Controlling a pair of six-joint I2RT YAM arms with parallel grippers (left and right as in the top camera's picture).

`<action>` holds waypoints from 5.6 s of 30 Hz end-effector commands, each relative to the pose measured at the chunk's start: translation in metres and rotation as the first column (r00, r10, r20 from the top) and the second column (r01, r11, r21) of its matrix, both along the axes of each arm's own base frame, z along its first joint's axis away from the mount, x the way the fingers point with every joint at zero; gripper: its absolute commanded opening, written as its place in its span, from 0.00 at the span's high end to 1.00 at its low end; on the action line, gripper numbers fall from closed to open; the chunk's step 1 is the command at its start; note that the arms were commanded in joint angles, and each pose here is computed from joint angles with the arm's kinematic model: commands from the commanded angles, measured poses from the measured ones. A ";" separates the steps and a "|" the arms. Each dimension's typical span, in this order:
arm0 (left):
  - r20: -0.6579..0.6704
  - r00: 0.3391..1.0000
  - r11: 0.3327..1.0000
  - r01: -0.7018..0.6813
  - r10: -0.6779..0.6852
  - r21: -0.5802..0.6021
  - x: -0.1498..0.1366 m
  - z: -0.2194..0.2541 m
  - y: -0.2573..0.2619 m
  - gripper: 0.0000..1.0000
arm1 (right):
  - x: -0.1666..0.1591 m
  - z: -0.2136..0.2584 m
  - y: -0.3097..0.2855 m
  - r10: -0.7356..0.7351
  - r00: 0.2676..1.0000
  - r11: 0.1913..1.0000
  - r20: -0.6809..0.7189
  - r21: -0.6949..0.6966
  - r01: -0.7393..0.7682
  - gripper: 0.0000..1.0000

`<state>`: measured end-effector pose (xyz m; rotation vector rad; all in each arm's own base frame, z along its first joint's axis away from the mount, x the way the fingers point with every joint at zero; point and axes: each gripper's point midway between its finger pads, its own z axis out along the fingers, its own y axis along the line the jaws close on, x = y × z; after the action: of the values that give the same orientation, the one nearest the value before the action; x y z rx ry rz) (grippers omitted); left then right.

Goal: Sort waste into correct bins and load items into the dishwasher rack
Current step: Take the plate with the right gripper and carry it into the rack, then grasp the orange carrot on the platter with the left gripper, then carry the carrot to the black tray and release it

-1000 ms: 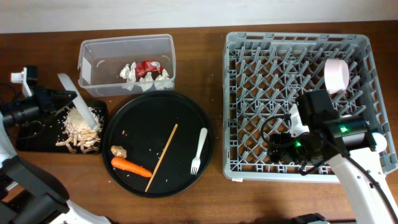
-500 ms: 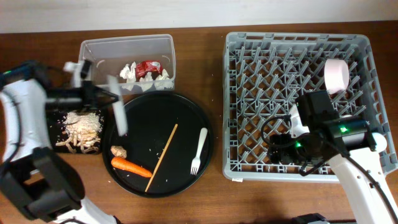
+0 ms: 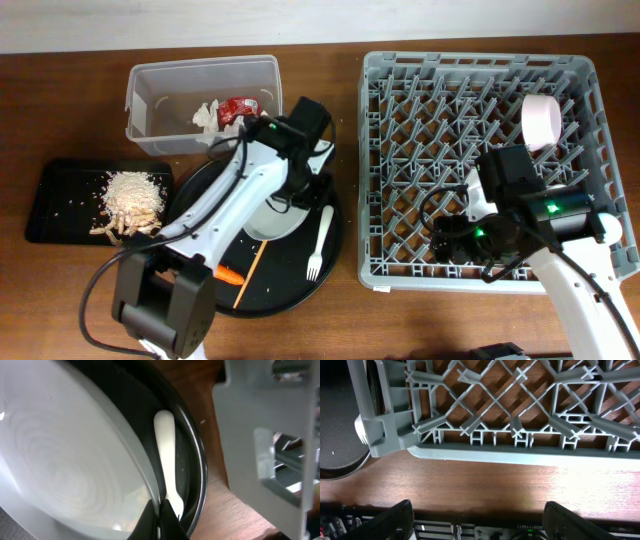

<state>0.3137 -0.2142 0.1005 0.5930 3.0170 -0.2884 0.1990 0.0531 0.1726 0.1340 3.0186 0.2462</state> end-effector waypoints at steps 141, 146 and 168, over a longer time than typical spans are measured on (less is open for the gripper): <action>-0.185 0.464 0.496 -0.843 0.866 0.209 -0.099 -0.054 0.199 0.01 | 0.042 0.095 -0.035 -0.007 0.983 1.000 0.182 0.009 0.005 0.32; -0.180 0.476 0.499 -0.858 0.861 0.119 -0.094 -0.086 0.192 0.01 | 0.041 0.095 -0.035 -0.007 0.984 1.000 0.177 0.010 0.005 0.32; 0.170 0.630 0.622 -0.776 0.758 0.102 -0.042 0.005 0.238 0.99 | 0.039 0.094 -0.035 -0.007 0.986 1.000 0.168 0.009 0.005 0.32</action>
<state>0.2546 -0.0013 0.0617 -0.8142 2.9649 -0.1249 0.2400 0.0154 0.2649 0.1448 2.8570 0.2471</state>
